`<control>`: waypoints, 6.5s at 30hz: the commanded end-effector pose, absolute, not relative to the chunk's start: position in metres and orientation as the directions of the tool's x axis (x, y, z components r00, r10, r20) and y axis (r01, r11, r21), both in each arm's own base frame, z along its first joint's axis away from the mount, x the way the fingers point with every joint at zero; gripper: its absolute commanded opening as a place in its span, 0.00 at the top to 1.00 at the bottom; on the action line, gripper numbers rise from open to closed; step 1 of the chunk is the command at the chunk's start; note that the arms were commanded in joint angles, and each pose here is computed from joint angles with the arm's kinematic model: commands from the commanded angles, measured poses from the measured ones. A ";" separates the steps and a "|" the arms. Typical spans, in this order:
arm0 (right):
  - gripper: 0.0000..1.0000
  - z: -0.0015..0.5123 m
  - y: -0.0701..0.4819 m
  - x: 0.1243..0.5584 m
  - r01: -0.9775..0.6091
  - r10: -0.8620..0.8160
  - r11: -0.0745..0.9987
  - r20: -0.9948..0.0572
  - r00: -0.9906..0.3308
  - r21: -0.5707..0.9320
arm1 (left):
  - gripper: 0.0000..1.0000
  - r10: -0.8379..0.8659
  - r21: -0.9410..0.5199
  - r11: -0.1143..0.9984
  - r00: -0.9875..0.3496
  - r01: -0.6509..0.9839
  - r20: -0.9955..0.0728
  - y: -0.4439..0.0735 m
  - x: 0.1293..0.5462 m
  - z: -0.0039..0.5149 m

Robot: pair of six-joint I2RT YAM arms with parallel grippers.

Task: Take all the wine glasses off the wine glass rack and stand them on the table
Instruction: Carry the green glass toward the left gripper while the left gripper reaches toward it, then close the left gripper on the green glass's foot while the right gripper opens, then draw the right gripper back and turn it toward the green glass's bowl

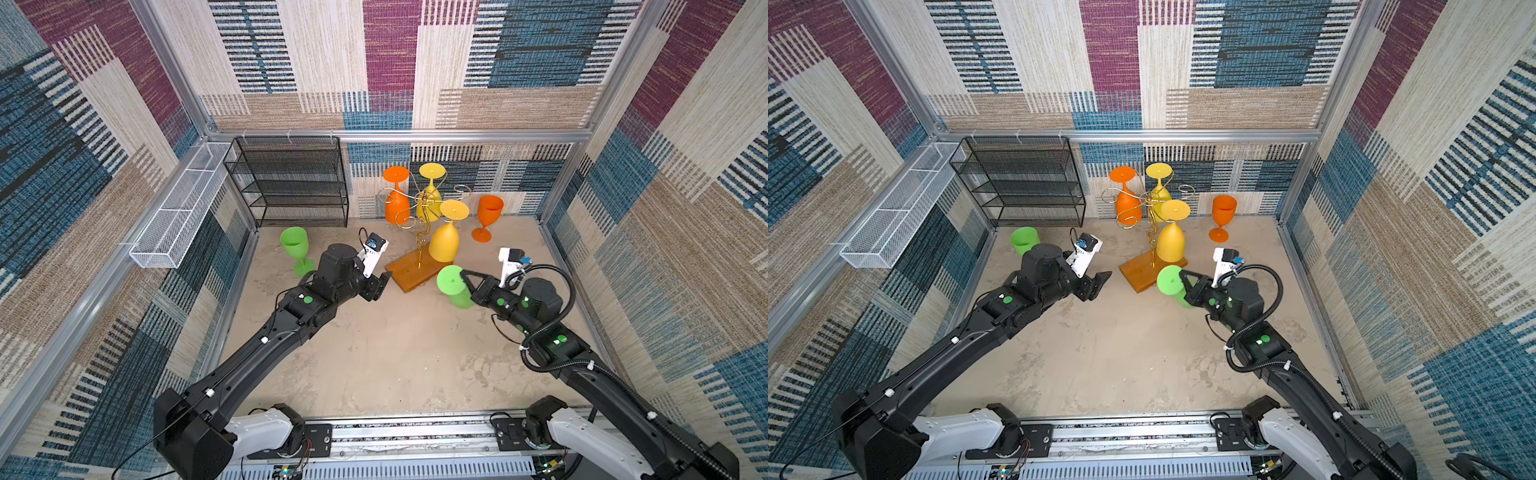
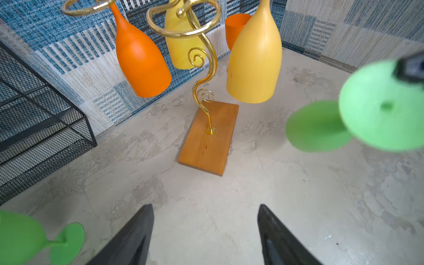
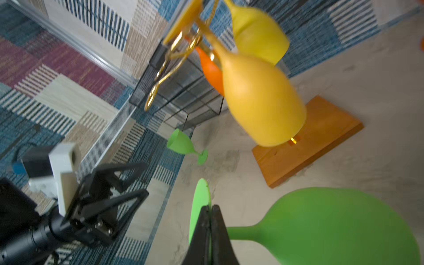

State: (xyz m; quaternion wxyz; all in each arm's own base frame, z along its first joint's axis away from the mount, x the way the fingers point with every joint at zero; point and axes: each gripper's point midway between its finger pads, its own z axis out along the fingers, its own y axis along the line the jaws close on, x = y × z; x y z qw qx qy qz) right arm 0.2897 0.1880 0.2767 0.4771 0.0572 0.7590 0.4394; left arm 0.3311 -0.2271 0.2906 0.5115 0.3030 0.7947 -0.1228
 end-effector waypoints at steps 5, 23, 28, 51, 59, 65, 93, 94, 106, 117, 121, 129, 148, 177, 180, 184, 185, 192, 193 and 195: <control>1.00 0.284 0.254 0.272 -0.568 0.332 0.612 -0.831 -0.447 0.551 | 0.29 0.233 -0.037 0.862 -0.459 0.506 -0.857 -0.215 0.327 0.306; 1.00 0.297 0.326 0.223 -0.815 0.059 0.579 -0.998 0.012 0.024 | 0.31 -0.248 -0.465 0.885 -0.815 0.030 -0.524 -0.179 0.263 0.298; 1.00 0.294 0.336 0.206 -0.807 0.001 0.581 -0.992 0.128 -0.104 | 0.34 -0.341 -0.514 0.853 -0.845 -0.094 -0.412 -0.180 0.256 0.296; 1.00 0.287 0.354 0.206 -0.703 -0.156 0.613 -0.927 0.341 -0.361 | 0.44 -0.505 -0.570 0.716 -0.863 -0.403 -0.025 -0.212 0.248 0.273; 1.00 0.284 0.349 0.210 -0.665 -0.195 0.632 -0.912 0.361 -0.398 | 0.51 -0.477 -0.589 0.689 -0.876 -0.423 0.071 -0.236 0.255 0.262; 1.00 0.280 0.350 0.214 -0.648 -0.217 0.638 -0.904 0.368 -0.417 | 0.57 -0.458 -0.588 0.687 -0.882 -0.428 0.107 -0.242 0.255 0.257; 1.00 0.284 0.361 0.226 -0.596 -0.307 0.631 -0.865 0.396 -0.497 | 1.00 -0.524 -0.601 0.624 -0.838 -0.500 0.152 -0.224 0.260 0.242; 1.00 0.286 0.361 0.227 -0.597 -0.303 0.635 -0.869 0.392 -0.490 | 1.00 -0.532 -0.602 0.617 -0.833 -0.506 0.155 -0.222 0.261 0.241; 0.44 0.301 0.352 0.216 -0.675 -0.181 0.650 -0.934 0.308 -0.349 | 1.00 -0.565 -0.625 0.580 -0.811 -0.523 0.154 -0.206 0.272 0.232; 0.29 0.286 0.309 0.226 -0.711 0.015 0.703 -1.000 -0.006 0.014 | 1.00 -0.575 -0.671 0.593 -0.817 -0.446 0.035 -0.189 0.283 0.239; 0.29 0.292 0.298 0.227 -0.706 0.100 0.699 -0.993 -0.067 0.118 | 1.00 -0.570 -0.673 0.601 -0.822 -0.432 0.018 -0.186 0.284 0.236; 0.30 0.299 0.294 0.235 -0.675 0.203 0.683 -0.960 -0.193 0.280 | 1.00 -0.551 -0.704 0.597 -0.834 -0.385 -0.011 -0.185 0.285 0.229; 0.15 0.304 0.265 0.246 -0.613 0.419 0.602 -0.856 -0.303 0.512 | 1.00 -0.490 -0.782 0.555 -0.871 -0.282 -0.034 -0.191 0.288 0.232; 0.18 0.297 0.237 0.274 -0.525 0.466 0.593 -0.792 -0.395 0.610 | 1.00 -0.395 -0.836 0.547 -0.896 -0.052 -0.202 -0.193 0.299 0.236; 0.19 0.298 0.234 0.275 -0.517 0.472 0.585 -0.780 -0.410 0.625 | 1.00 -0.377 -0.831 0.556 -0.892 -0.002 -0.250 -0.193 0.300 0.239; 0.21 0.301 0.233 0.278 -0.509 0.458 0.588 -0.778 -0.431 0.628 | 1.00 -0.353 -0.818 0.573 -0.886 0.049 -0.301 -0.192 0.302 0.238; 0.21 0.302 0.233 0.279 -0.508 0.451 0.592 -0.780 -0.434 0.626 | 1.00 -0.350 -0.814 0.577 -0.884 0.059 -0.312 -0.191 0.302 0.237; 0.24 0.310 0.236 0.276 -0.531 0.385 0.613 -0.808 -0.446 0.586 | 1.00 -0.324 -0.796 0.592 -0.866 0.128 -0.380 -0.191 0.305 0.235; 0.25 0.313 0.235 0.276 -0.537 0.374 0.621 -0.818 -0.437 0.571 | 1.00 -0.320 -0.792 0.595 -0.863 0.137 -0.390 -0.190 0.306 0.235; 0.27 0.319 0.234 0.275 -0.553 0.349 0.637 -0.840 -0.415 0.538 | 1.00 -0.316 -0.791 0.593 -0.860 0.150 -0.400 -0.190 0.305 0.235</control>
